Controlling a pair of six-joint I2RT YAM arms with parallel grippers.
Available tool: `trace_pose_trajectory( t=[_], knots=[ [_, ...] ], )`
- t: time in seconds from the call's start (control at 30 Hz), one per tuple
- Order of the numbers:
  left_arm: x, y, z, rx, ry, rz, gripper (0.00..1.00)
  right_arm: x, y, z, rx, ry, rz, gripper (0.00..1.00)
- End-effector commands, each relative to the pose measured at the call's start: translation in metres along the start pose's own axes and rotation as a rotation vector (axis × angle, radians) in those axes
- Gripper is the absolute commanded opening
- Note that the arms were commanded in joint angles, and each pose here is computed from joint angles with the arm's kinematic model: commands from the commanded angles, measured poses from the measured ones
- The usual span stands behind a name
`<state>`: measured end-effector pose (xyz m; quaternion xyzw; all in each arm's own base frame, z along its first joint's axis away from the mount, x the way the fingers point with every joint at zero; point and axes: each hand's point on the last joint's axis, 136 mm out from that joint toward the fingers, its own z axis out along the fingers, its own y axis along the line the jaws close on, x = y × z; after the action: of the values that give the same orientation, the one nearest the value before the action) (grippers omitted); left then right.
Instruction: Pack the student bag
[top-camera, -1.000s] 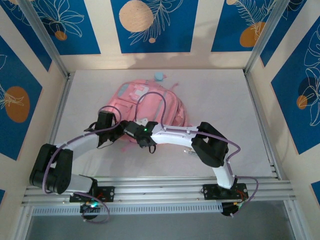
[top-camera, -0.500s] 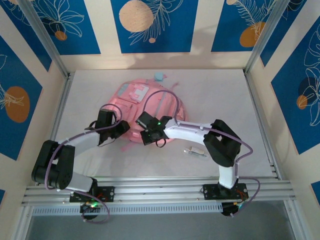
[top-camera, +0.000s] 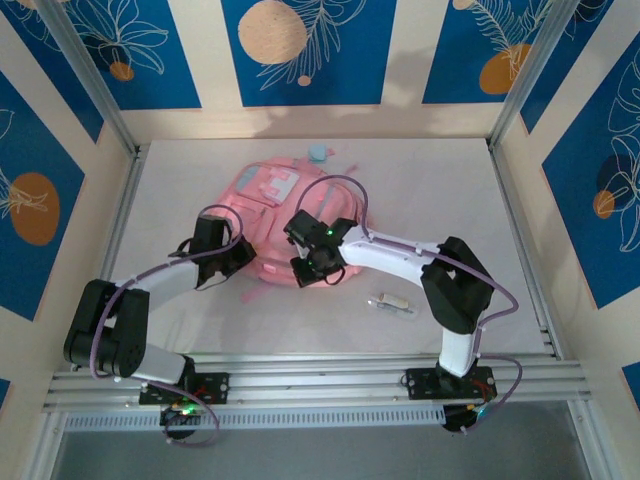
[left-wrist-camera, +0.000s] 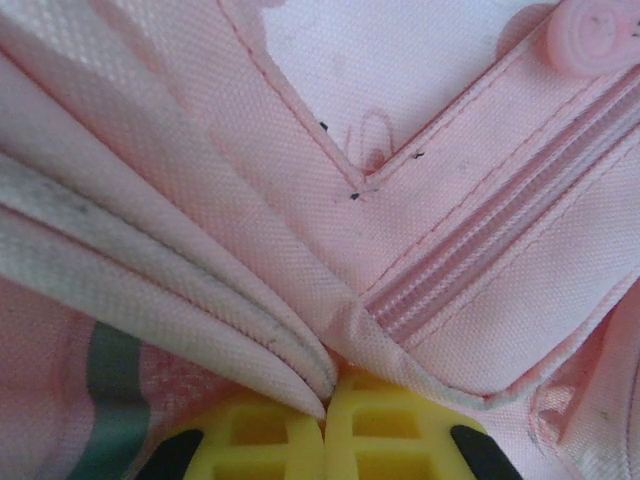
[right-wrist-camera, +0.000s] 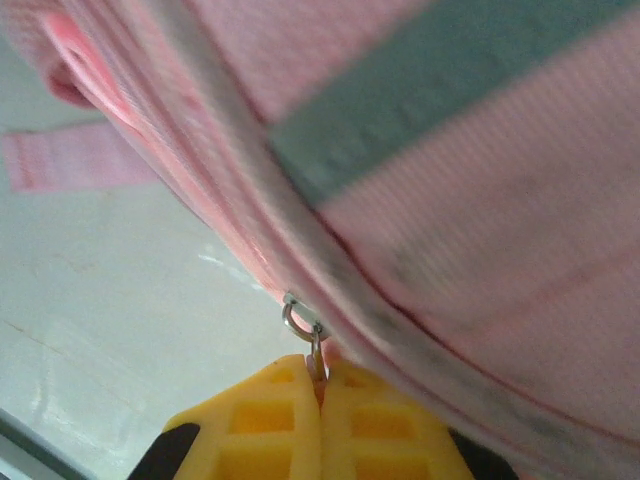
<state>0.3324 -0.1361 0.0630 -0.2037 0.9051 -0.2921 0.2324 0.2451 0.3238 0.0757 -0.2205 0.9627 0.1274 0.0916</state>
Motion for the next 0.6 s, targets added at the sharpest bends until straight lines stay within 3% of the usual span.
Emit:
trace_pose_trajectory(
  t=[0.0, 0.33, 0.57],
  knots=[
    [-0.028, 0.032, -0.007, -0.155, -0.095, 0.027, 0.0, 0.037, -0.033, -0.019, 0.104, 0.157, 0.017, 0.0],
    [-0.052, 0.037, -0.012, -0.166, -0.136, 0.023, 0.0, 0.037, -0.087, -0.048, 0.178, 0.167, 0.07, 0.0],
    [-0.095, 0.022, -0.004, -0.15, -0.185, 0.048, 0.0, 0.019, -0.024, -0.031, -0.096, 0.09, -0.047, 0.0]
  ],
)
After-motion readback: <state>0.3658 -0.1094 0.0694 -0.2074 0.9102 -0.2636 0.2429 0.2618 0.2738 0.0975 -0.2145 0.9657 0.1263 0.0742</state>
